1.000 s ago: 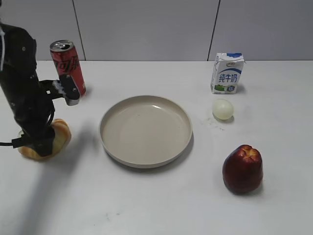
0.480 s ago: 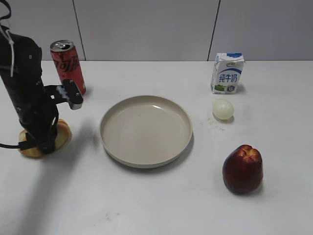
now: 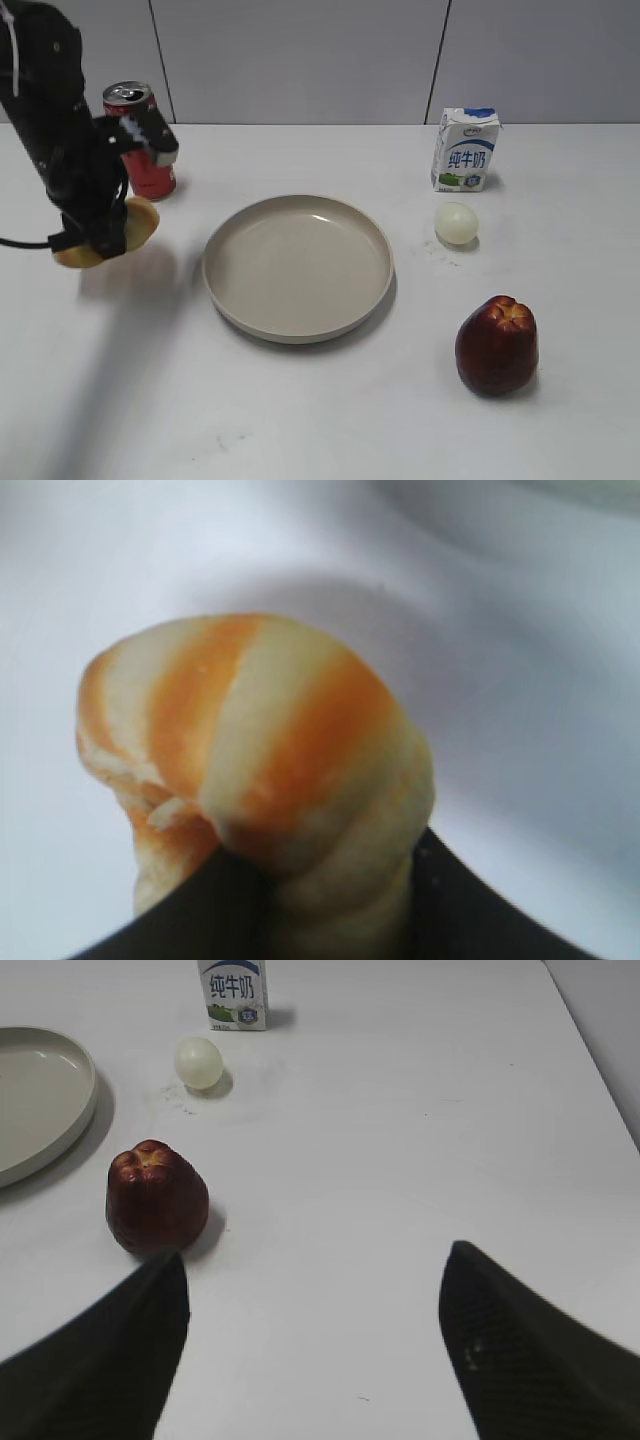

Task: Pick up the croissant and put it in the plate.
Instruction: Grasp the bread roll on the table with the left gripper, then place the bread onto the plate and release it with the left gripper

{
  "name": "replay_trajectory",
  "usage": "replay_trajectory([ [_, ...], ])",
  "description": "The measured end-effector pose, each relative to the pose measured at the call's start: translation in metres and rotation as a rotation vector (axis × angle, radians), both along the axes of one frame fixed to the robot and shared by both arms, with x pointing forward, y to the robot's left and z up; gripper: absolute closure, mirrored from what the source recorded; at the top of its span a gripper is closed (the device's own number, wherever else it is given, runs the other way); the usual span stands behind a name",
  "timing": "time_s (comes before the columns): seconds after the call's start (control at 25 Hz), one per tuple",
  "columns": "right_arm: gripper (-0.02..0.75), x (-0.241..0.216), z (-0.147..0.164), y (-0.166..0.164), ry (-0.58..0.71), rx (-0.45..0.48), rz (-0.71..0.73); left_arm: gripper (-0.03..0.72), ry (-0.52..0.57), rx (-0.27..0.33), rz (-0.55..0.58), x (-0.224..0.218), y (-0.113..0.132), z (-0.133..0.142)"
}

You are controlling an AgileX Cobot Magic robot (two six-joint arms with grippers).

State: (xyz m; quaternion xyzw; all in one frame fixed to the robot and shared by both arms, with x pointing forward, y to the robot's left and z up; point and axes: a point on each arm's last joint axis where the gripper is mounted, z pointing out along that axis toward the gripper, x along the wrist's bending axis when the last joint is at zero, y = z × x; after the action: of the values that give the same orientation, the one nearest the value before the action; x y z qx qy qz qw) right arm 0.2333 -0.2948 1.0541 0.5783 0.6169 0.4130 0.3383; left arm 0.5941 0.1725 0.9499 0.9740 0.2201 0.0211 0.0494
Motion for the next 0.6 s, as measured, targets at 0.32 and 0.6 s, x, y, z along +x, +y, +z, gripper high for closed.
replay_trajectory([
  [0.32, 0.150, 0.000, 0.000, 0.000, 0.000, 0.000, 0.000, 0.449, -0.248, -0.117, -0.214, -0.010, -0.092, 0.053],
  [0.6, 0.150, 0.000, 0.000, 0.000, 0.000, 0.000, 0.000, 0.450, -0.374, -0.215, -0.354, -0.031, -0.161, 0.035],
])
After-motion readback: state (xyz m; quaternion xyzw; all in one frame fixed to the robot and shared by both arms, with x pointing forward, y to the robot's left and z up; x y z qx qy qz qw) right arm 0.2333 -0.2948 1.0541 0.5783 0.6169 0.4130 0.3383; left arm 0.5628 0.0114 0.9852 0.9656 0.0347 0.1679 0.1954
